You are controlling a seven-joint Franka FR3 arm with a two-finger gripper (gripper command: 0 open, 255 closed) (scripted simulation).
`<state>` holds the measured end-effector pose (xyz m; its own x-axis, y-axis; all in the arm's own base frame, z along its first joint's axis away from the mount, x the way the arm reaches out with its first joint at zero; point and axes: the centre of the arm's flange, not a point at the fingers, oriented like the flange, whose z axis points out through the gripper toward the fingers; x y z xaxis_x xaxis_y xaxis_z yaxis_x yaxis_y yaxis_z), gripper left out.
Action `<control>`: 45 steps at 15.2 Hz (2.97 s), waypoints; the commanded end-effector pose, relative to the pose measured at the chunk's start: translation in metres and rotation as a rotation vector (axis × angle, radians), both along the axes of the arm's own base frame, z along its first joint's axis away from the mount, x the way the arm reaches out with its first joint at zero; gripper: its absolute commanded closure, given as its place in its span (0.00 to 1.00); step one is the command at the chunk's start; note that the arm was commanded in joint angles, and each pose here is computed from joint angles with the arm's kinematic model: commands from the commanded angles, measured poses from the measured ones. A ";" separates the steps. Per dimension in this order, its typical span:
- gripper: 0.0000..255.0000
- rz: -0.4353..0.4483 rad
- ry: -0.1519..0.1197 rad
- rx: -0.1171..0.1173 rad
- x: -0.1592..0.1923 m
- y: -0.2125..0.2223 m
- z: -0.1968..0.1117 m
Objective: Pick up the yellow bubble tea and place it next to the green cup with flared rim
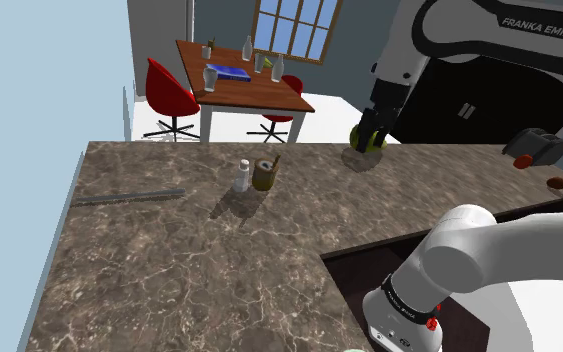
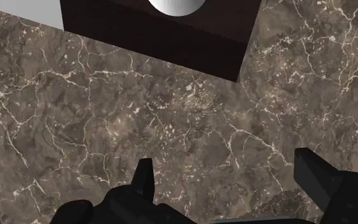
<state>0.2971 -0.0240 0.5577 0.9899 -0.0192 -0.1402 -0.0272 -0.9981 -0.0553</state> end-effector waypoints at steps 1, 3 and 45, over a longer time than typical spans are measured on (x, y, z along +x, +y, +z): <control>0.00 0.000 0.000 0.000 0.000 0.000 0.000; 0.00 -0.008 -0.008 -0.004 0.020 0.006 -0.015; 1.00 -0.102 -0.106 -0.059 0.275 0.059 -0.226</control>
<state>0.5723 0.0351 0.3318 0.9916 -0.1258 -0.0303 -0.1260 -0.9920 -0.0045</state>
